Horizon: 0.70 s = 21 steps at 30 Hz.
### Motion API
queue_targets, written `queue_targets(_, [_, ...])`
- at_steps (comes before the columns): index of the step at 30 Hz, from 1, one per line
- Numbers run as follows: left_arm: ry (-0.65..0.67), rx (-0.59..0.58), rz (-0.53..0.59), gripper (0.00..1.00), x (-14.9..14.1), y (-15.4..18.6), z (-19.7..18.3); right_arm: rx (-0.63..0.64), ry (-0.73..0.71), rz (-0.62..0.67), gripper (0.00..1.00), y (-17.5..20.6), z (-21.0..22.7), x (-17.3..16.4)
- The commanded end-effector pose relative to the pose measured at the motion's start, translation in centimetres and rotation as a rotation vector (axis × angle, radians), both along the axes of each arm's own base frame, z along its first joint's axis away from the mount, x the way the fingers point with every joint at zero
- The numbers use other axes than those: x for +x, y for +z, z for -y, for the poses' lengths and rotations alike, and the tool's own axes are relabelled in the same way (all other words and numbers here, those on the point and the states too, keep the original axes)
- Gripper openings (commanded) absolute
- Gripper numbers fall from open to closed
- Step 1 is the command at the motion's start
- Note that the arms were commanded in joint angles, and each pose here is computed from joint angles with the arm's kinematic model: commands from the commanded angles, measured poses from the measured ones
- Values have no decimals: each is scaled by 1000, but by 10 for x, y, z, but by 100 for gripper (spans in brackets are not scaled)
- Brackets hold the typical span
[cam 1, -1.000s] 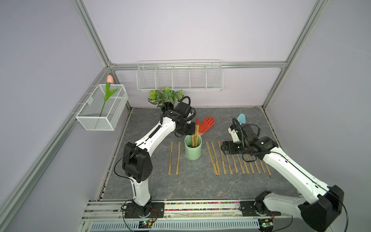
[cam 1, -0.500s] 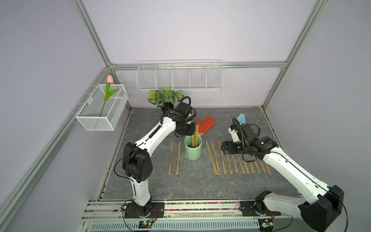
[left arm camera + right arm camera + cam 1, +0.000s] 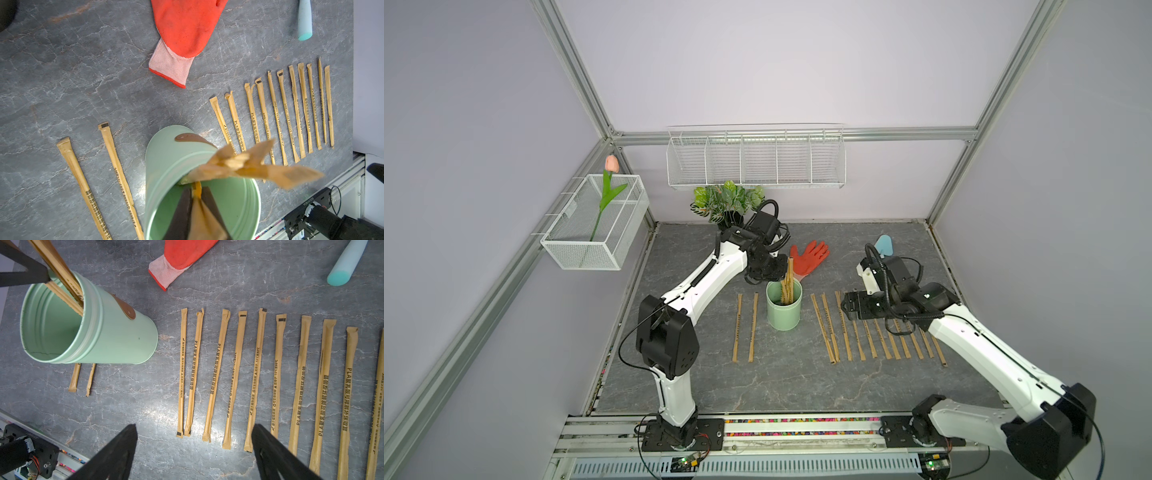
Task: Take the straws out of the storage container
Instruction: Pick up the straw from the container.
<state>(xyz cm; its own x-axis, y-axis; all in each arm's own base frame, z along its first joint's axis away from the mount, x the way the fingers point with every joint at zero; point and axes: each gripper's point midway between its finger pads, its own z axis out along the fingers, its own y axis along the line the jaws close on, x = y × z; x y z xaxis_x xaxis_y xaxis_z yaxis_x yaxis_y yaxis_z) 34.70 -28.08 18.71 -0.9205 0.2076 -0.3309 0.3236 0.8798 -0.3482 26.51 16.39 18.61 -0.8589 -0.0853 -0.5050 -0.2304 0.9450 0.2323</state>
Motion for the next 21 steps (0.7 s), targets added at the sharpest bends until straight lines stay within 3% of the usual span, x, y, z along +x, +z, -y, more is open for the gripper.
queue_targets(1, [-16, -14, 46, 14, -5, 27, -2, 23, -13, -3, 89, 3, 0, -1])
queue_targets(9, [-18, -11, 67, 14, -10, 41, -7, 37, -13, -5, 89, 3, -2, -1])
queue_targets(21, [-35, -9, 160, 10, -13, 92, -17, 44, -7, 3, 89, 10, -5, 2])
